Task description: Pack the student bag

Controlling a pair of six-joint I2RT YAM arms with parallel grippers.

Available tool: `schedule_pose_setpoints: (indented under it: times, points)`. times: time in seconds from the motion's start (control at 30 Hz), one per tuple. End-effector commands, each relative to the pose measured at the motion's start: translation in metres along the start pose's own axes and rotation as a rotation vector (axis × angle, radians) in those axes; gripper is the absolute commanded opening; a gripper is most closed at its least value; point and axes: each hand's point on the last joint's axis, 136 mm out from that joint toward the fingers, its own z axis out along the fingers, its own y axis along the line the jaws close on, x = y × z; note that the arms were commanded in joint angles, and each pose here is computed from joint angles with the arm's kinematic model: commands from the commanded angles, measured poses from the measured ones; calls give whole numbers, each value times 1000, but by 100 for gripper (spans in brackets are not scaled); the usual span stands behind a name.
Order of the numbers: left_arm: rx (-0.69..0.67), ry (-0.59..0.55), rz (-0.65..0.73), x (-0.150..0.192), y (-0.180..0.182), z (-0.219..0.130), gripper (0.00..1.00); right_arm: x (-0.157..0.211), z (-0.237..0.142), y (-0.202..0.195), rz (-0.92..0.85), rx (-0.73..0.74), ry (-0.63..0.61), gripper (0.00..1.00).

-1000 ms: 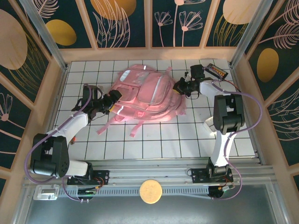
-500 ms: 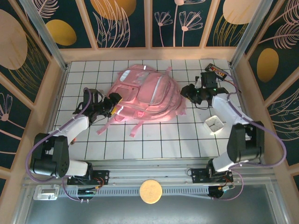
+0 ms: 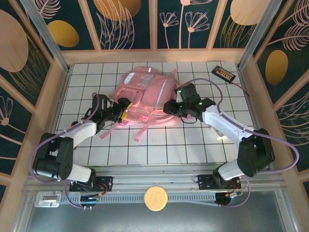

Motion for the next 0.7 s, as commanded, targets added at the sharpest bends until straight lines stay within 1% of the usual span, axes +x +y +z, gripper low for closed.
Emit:
schedule_pose_setpoints:
  times: [0.0,0.1,0.37,0.43,0.57,0.6,0.67]
  points:
    - [66,16,-7,1,-20,9,77,-3,6,11,-30,54,-52,33]
    - [56,27,-10,3,-15,14,76,2,9,20,-51,61,-44,33]
    - [53,41,-53,6,-1,26,69,13,19,37,-58,45,-28,33]
    - [52,42,-60,4,0,29,64,14,21,40,-65,47,-24,33]
    - [51,45,-67,2,2,37,61,17,24,43,-71,57,-23,33]
    - [53,48,-68,2,1,39,59,18,25,43,-68,64,-26,33]
    - [60,53,-69,3,-1,42,52,18,26,42,-57,82,-36,32]
